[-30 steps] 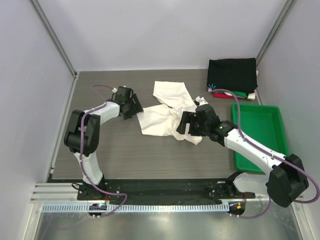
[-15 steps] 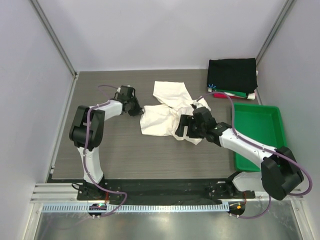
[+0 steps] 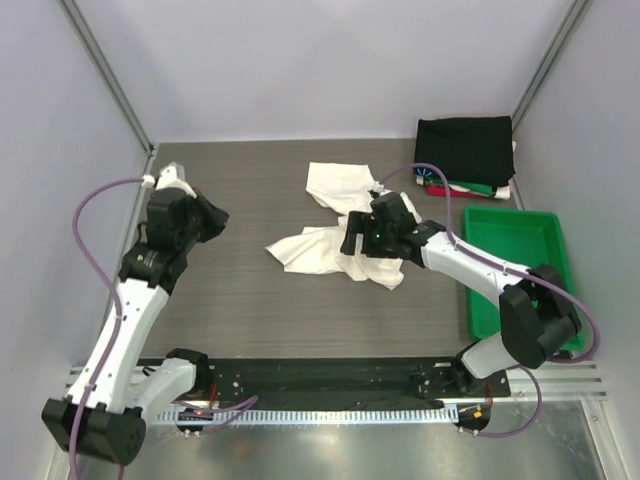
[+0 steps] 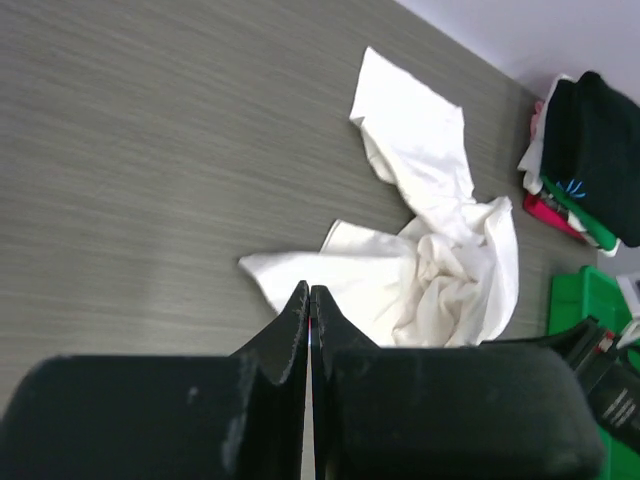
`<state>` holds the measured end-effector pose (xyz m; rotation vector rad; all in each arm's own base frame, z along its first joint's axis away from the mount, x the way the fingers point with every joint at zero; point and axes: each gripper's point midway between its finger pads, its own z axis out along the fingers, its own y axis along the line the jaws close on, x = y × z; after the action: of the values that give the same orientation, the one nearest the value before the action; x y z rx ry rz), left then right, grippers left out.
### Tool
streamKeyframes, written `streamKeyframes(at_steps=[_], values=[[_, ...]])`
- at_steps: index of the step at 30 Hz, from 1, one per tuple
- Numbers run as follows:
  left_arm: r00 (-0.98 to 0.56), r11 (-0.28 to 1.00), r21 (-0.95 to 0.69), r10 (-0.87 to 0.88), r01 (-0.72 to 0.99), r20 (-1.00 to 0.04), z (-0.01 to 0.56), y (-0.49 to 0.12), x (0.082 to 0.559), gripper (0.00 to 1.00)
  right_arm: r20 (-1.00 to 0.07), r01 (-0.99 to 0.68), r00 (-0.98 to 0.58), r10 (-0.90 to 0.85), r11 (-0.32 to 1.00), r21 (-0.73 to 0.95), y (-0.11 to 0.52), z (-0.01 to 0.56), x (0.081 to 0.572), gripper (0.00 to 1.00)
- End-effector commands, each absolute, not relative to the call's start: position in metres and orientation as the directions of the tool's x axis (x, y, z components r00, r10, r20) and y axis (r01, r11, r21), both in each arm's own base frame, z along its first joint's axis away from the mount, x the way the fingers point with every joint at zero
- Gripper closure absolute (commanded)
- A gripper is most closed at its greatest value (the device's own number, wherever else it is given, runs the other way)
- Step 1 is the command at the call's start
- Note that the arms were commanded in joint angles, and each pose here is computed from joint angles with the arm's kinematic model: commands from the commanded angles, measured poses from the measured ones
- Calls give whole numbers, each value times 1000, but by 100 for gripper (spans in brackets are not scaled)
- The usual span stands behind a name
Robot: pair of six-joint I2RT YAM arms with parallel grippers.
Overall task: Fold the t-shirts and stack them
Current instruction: Flatten the tshirt out
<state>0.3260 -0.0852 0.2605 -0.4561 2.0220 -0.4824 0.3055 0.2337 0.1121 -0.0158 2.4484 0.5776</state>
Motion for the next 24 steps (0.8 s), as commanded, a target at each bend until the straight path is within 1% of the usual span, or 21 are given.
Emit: streamKeyframes(at_steps=[1, 3, 4, 5, 6, 7, 8, 9, 10, 11, 13, 15, 16, 17, 19, 21, 24], values=[[-612, 890, -391, -448, -235, -652, 189, -68, 280, 100, -566, -117, -814, 131, 917, 380, 233, 107, 314, 11], [-615, 884, -392, -461, -255, -640, 173, -66, 274, 99, -562, -117, -818, 126, 919, 376, 235, 106, 316, 11], [-620, 880, -400, -466, -254, -631, 168, -68, 273, 94, -566, -94, -814, 128, 933, 347, 229, 100, 320, 11], [-619, 877, -417, -468, -239, -630, 167, -72, 278, 76, -565, -95, -816, 123, 936, 339, 229, 101, 320, 11], [-629, 873, -425, -473, -241, -616, 160, -75, 280, 62, -565, -93, -817, 119, 939, 332, 228, 99, 320, 11], [-651, 870, -428, -474, -243, -593, 151, -80, 285, 39, -566, -91, -816, 119, 940, 329, 227, 99, 320, 11], [-657, 863, -452, -478, -227, -583, 148, -86, 294, 29, -567, -88, -815, 121, 940, 328, 225, 100, 319, 11], [-660, 853, -470, -490, -227, -569, 148, -91, 301, 24, -572, -89, -811, 124, 940, 329, 224, 101, 318, 11], [-668, 845, -485, -496, -225, -555, 145, -96, 307, 22, -571, -88, -811, 125, 940, 331, 223, 101, 316, 11], [-697, 836, -501, -496, -223, -518, 133, -105, 317, 21, -578, -92, -805, 130, 936, 339, 222, 103, 313, 11], [-697, 806, -551, -524, -218, -489, 133, -117, 335, 21, -577, -95, -806, 131, 934, 345, 219, 99, 307, 11], [-714, 787, -557, -548, -264, -435, 113, -123, 347, 21, -589, -101, -796, 138, 930, 353, 216, 104, 303, 11], [-710, 777, -576, -555, -255, -434, 115, -127, 357, 22, -586, -98, -799, 138, 931, 352, 214, 102, 300, 11], [-733, 767, -581, -556, -272, -391, 100, -134, 359, 22, -592, -102, -793, 141, 928, 358, 214, 105, 299, 11], [-728, 733, -620, -583, -280, -361, 97, -142, 369, 22, -591, -104, -794, 140, 927, 360, 211, 104, 295, 11], [-739, 714, -634, -592, -297, -321, 83, -149, 374, 22, -599, -110, -787, 145, 924, 367, 211, 106, 294, 11], [-736, 694, -644, -611, -322, -290, 72, -153, 382, 22, -601, -107, -786, 147, 925, 366, 207, 99, 292, 10]])
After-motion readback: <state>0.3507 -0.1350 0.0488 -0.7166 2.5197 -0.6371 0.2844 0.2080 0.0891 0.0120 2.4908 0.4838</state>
